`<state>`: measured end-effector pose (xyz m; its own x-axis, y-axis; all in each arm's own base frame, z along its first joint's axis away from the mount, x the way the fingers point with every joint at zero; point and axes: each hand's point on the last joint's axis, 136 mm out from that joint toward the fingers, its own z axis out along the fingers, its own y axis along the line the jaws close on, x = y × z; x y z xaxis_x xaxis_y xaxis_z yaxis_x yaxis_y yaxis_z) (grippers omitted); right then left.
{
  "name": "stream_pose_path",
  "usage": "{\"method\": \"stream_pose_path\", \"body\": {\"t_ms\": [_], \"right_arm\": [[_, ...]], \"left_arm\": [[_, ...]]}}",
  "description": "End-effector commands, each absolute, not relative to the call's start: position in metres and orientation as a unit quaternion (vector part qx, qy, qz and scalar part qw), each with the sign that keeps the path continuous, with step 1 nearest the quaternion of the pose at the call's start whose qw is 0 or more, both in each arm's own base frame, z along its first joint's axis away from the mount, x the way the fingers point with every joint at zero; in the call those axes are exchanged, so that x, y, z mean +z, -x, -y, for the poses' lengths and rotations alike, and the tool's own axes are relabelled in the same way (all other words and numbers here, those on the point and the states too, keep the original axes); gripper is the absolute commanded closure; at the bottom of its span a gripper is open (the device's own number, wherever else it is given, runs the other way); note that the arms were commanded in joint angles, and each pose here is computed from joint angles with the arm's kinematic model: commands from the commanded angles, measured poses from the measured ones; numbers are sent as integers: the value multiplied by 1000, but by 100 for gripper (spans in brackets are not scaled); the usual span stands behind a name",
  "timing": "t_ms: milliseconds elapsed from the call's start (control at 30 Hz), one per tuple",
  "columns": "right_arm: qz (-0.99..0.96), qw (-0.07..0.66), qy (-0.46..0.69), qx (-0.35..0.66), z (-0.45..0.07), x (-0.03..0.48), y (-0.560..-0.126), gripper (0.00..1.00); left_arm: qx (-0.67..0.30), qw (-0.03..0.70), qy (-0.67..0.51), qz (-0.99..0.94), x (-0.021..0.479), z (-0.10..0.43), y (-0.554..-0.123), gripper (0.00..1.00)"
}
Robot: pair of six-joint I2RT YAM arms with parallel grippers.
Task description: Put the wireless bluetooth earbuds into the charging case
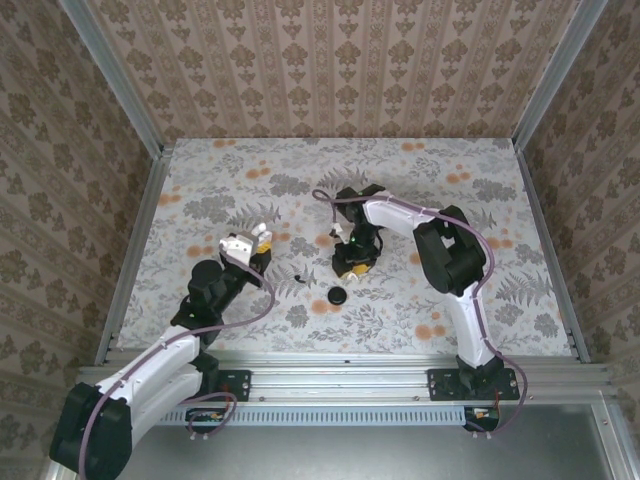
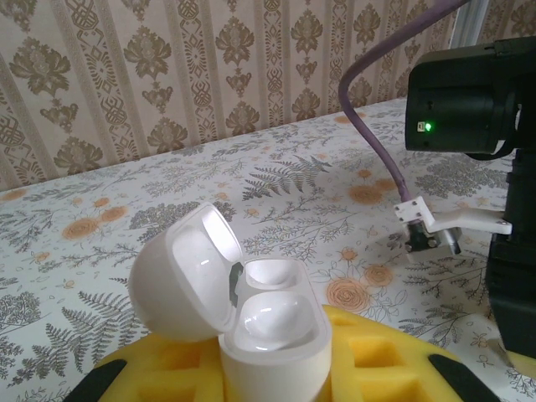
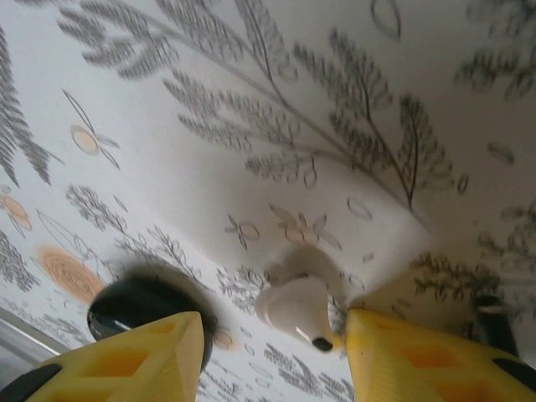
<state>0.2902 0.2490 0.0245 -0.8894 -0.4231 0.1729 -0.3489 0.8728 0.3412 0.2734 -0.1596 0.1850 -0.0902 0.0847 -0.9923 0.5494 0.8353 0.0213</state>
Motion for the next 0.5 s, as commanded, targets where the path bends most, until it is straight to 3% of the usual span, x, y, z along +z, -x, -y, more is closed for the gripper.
{"method": "stream_pose_path", "body": {"t_ms": [0,133,467], "right_arm": [[963,104,-211,-127,-236,52,-288,50],[966,63,-237,-84,-226,67,-305,51],[955,50,-293,-4,-227,67,-316,53]], "left_arm": [[-186,645,-226,-706,190,160,-273,89],[-184,644,-228,-707,189,161,-274,89],[-191,638,-231,-709,188,161,-280,89]]}}
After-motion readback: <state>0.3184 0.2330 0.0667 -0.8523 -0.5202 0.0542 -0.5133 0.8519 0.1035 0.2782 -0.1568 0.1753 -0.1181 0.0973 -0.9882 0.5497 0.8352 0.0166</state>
